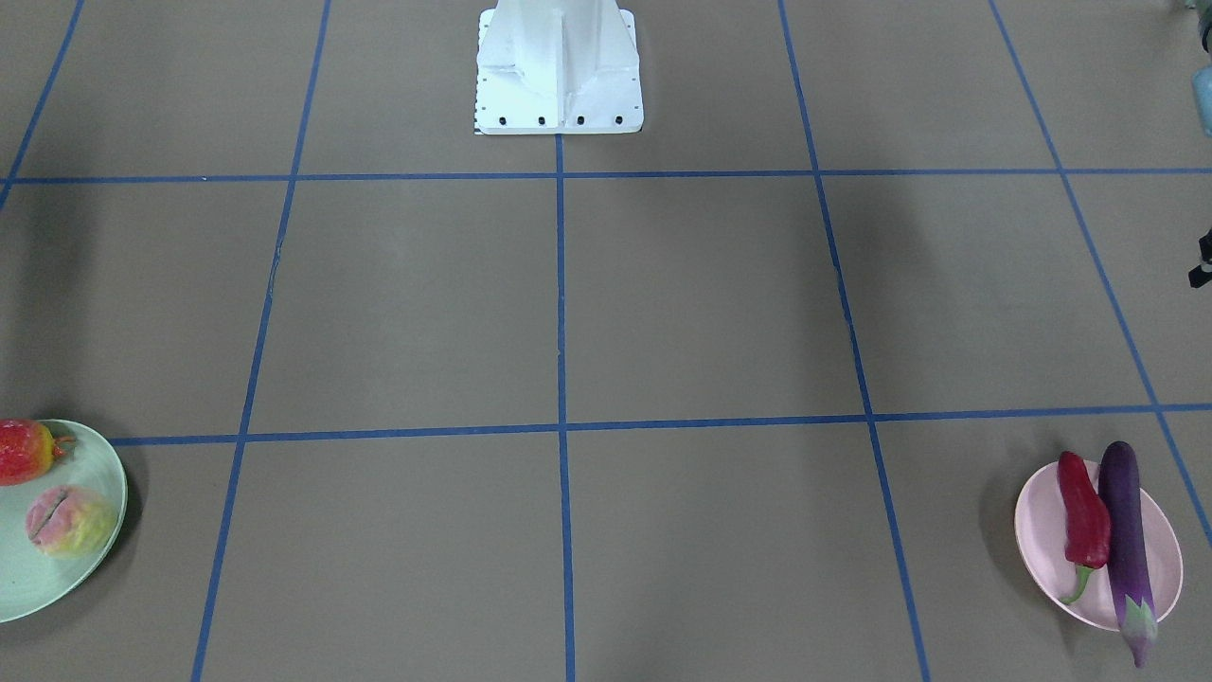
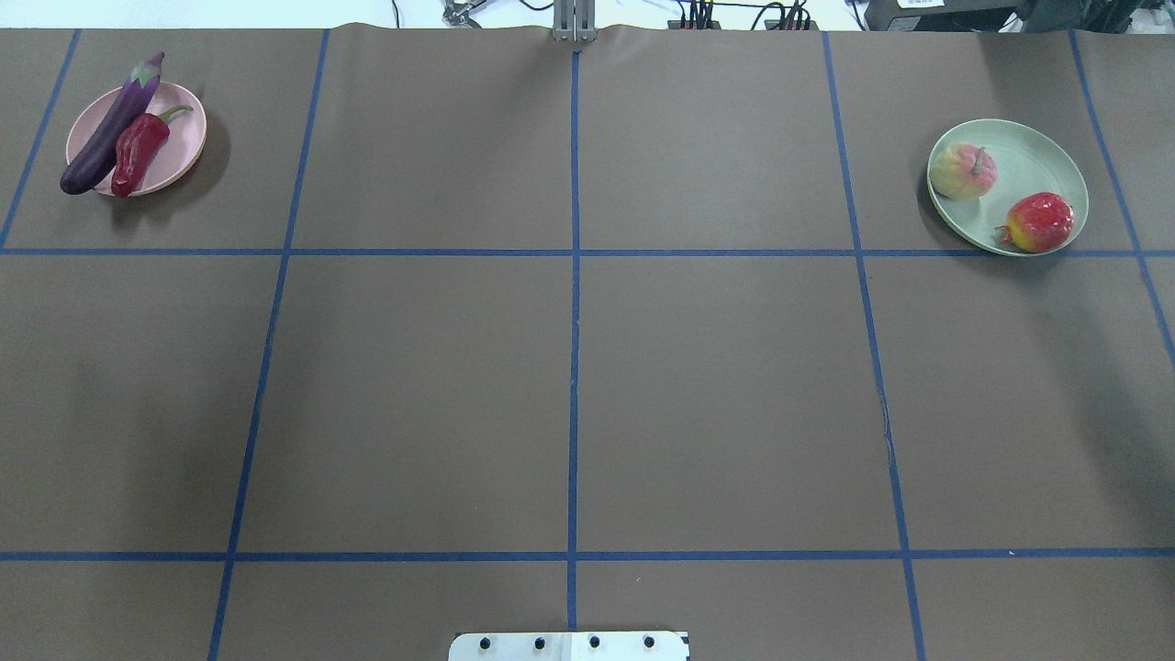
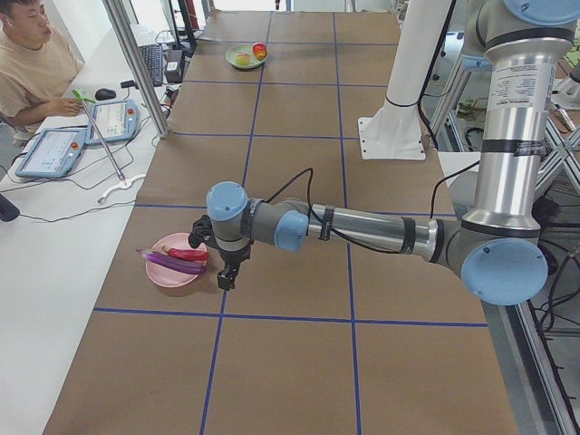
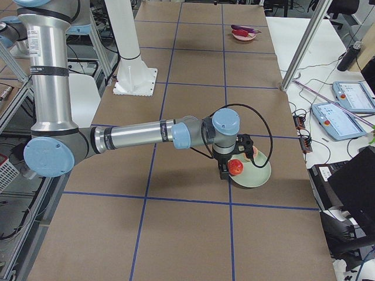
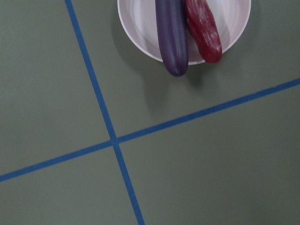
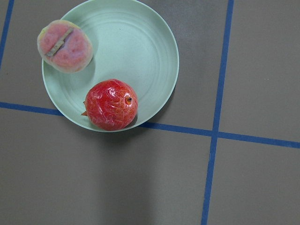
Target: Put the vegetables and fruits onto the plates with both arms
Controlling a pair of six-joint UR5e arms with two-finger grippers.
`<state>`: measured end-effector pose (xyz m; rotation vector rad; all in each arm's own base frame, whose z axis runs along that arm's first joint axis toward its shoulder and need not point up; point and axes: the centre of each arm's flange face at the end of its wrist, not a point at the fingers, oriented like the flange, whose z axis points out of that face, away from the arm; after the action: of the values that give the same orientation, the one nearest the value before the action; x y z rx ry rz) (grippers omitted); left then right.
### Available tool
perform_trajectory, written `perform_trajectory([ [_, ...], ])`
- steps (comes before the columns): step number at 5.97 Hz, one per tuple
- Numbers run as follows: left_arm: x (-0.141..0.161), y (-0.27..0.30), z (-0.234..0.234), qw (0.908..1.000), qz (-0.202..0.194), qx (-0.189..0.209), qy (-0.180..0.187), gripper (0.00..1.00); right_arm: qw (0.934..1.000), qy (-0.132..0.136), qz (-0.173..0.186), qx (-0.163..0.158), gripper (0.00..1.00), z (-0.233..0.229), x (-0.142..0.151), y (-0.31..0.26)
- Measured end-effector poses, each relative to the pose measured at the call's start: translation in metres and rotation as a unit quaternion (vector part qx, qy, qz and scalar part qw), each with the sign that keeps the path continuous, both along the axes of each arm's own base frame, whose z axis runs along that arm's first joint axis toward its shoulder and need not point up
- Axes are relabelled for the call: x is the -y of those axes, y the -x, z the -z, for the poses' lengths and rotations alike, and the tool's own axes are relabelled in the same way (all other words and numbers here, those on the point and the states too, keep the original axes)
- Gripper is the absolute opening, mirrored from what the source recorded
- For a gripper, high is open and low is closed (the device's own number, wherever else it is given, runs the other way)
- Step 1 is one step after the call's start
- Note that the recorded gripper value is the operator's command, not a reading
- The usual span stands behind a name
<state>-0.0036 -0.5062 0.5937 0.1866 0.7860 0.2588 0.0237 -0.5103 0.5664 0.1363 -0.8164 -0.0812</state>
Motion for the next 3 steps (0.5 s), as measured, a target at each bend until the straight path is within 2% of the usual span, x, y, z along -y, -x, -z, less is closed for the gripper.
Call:
perform_trajectory([
  [2, -0.021, 0.034, 0.005, 0.9990, 0.027, -0.011, 0.035, 1.00, 1.0000, -0.001, 0.000, 0.000, 1.00, 0.001, 0.000, 0.000],
  [3, -0.026, 0.046, 0.009, 0.9990, 0.028, -0.009, 0.034, 1.00, 1.0000, -0.001, 0.000, 0.000, 1.00, 0.001, 0.000, 0.000],
])
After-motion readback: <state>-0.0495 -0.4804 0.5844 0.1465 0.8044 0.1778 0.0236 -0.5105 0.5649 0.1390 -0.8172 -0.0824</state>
